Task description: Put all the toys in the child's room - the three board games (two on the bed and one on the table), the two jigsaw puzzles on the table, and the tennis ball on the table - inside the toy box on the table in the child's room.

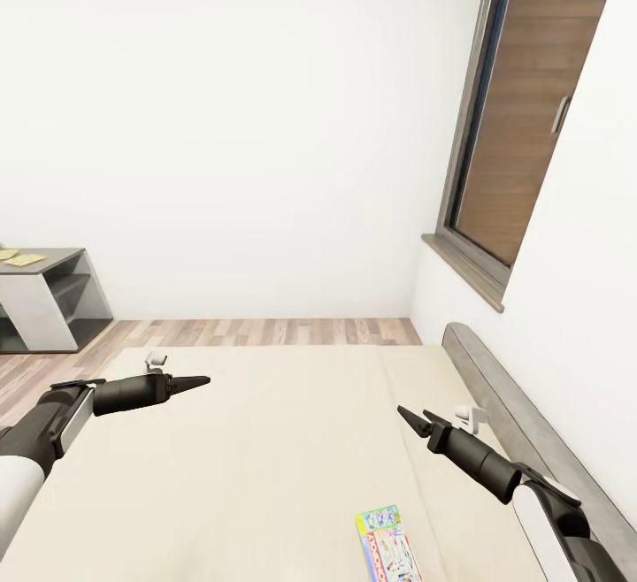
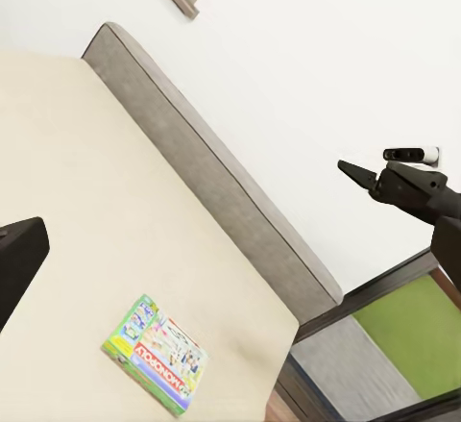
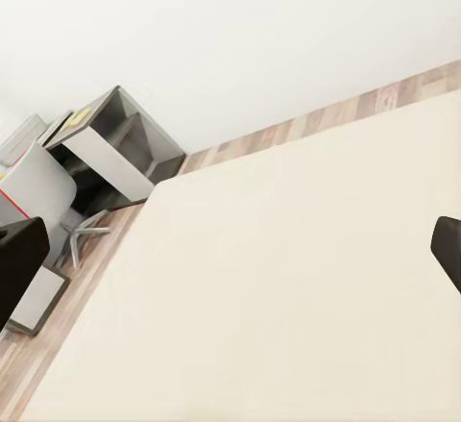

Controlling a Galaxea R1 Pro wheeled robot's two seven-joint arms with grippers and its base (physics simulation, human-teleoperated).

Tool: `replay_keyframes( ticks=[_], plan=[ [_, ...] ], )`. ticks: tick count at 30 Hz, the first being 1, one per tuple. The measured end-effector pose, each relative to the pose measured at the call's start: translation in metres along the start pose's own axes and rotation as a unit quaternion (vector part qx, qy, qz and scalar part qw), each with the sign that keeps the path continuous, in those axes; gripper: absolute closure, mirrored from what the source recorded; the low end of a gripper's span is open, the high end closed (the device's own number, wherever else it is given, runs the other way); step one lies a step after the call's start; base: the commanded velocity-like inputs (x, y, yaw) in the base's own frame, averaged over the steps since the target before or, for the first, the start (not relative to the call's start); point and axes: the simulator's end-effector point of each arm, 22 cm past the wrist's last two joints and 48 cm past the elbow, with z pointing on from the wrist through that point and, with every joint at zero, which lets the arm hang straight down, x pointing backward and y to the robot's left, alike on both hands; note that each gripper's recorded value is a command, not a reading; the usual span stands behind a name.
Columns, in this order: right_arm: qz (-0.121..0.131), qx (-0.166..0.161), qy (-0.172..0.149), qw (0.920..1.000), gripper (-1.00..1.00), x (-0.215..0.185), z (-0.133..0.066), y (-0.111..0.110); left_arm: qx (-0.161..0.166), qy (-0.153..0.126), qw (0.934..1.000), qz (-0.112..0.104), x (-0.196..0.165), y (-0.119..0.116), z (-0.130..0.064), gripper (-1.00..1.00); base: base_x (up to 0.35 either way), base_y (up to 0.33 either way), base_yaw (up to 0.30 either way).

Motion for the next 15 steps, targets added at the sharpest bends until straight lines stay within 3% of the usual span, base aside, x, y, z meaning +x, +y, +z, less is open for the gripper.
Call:
replay_keyframes(
  ticks=[4, 15],
  plan=[
    [-0.001, 0.000, -0.001, 1.0000, -1.00, -0.0003, 0.0000, 0.0000, 0.000, 0.000, 1.0000, 0.000, 0.0001, 0.0000, 0.0000, -1.00, 0.000, -0.029, 0.000],
    [-0.001, 0.000, -0.001, 1.0000, -1.00, -0.0001, 0.0002, 0.0003, 0.000, 0.000, 1.0000, 0.000, 0.0001, -0.0001, 0.0003, -1.00, 0.000, -0.133, 0.000]
  ],
)
